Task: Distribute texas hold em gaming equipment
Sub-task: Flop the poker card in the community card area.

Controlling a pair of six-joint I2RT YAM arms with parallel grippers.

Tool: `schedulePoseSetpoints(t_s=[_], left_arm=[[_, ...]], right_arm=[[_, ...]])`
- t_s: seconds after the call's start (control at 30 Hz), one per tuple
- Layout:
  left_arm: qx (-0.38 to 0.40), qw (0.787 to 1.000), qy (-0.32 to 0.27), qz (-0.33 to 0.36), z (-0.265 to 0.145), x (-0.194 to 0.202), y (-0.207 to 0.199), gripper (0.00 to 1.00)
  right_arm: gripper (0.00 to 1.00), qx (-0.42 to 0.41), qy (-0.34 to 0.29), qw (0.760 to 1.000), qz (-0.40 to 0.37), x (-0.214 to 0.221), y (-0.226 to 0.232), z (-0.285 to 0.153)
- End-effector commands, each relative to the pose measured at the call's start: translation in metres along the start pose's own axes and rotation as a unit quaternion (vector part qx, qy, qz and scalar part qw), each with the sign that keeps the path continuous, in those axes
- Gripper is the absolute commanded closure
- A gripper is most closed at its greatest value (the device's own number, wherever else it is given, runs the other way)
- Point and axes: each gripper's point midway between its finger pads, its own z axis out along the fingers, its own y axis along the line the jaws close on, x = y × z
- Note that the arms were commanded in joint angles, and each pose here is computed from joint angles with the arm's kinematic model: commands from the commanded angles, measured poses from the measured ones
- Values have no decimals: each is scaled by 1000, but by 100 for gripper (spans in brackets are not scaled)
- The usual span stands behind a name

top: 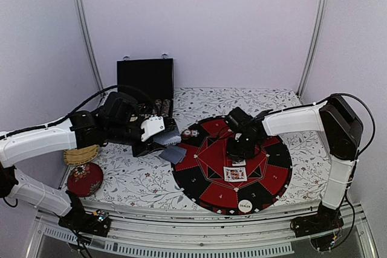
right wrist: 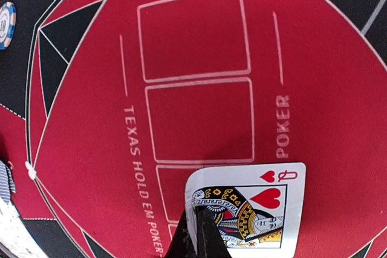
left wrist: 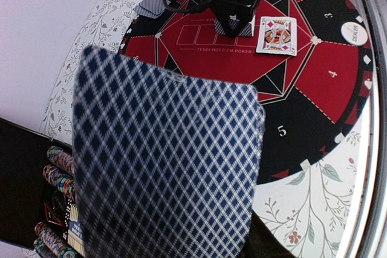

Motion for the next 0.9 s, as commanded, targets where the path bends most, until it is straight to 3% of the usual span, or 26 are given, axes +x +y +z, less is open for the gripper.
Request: schedulePoseSetpoints(t_s=[0.0,0.87], left_arm=[[-6,1000,-19,12,-7,-9,-1,53],[-5,1000,-18,13,-7,-8,-2,53]], right_arm=[[98,6,20,999,36,16,-12,-6],[96,33,27,999,8,35,-3,9]])
